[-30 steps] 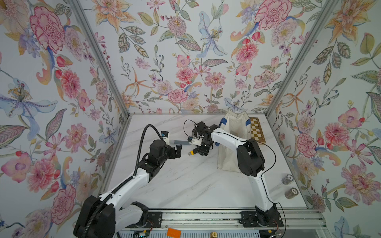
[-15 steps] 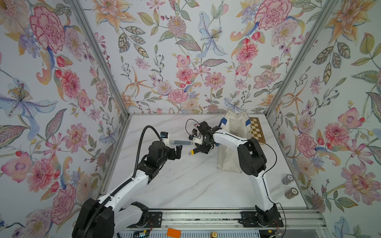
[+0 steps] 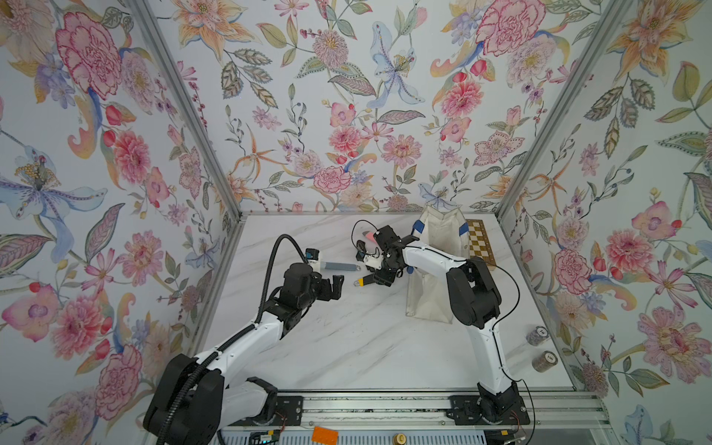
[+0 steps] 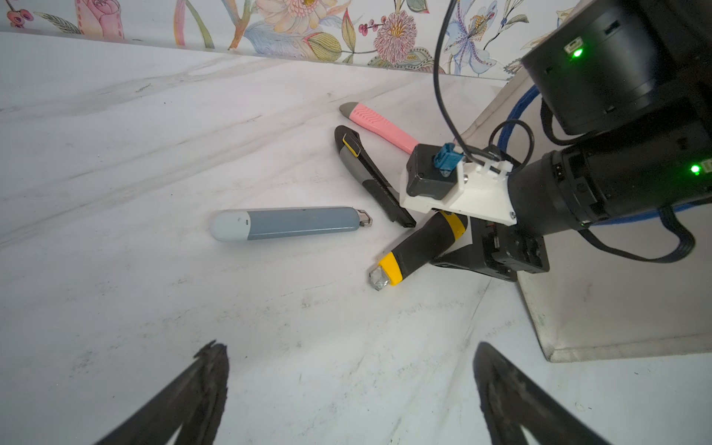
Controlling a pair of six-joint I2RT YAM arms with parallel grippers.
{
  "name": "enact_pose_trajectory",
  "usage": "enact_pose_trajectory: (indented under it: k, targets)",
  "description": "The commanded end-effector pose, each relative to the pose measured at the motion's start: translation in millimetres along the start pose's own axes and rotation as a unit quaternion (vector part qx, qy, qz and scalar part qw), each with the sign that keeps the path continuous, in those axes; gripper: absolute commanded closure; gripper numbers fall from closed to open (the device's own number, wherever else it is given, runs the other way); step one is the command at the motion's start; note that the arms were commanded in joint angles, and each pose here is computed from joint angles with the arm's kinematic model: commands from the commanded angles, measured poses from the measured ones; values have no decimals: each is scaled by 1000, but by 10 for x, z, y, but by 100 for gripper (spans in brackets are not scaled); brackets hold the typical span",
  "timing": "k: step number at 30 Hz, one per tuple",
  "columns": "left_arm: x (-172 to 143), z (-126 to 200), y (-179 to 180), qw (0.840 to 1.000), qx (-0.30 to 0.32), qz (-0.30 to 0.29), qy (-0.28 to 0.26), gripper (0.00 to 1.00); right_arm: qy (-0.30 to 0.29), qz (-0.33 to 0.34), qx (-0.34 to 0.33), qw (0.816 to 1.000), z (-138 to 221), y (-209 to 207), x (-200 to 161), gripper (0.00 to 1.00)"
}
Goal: Place the art knife into the pouch
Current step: Pick up the utility knife at the center of the board.
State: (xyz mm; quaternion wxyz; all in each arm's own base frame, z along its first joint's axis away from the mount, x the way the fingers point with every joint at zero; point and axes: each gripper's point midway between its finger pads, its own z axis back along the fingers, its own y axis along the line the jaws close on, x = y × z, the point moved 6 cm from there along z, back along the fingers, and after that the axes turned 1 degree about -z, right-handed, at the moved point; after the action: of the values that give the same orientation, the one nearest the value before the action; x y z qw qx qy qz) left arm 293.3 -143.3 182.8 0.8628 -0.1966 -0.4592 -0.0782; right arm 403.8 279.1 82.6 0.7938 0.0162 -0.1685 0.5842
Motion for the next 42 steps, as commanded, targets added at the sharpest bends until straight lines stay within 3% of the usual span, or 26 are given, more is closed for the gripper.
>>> enact_pose_trajectory:
  k: [1,9,18,30,37,42]
  targets:
    - [147,22,-27,1000,-10,12,-24,1,45,0,43,998,-131,246,-183,31]
    - [157,6,-36,1000,-12,10,-22,1,46,-8,58,997,-68,452,-190,41]
    - [96,-13,-46,999,-25,20,-22,1,18,-24,50,998,8,742,-149,44]
    - [83,64,-58,998,-35,30,-36,1,-8,-64,81,995,5,917,-196,61]
    - [94,135,-67,998,-40,32,-48,1,-70,-136,87,984,27,734,-129,74]
    - [93,172,-67,997,-44,25,-62,0,-123,-156,67,978,158,699,55,75]
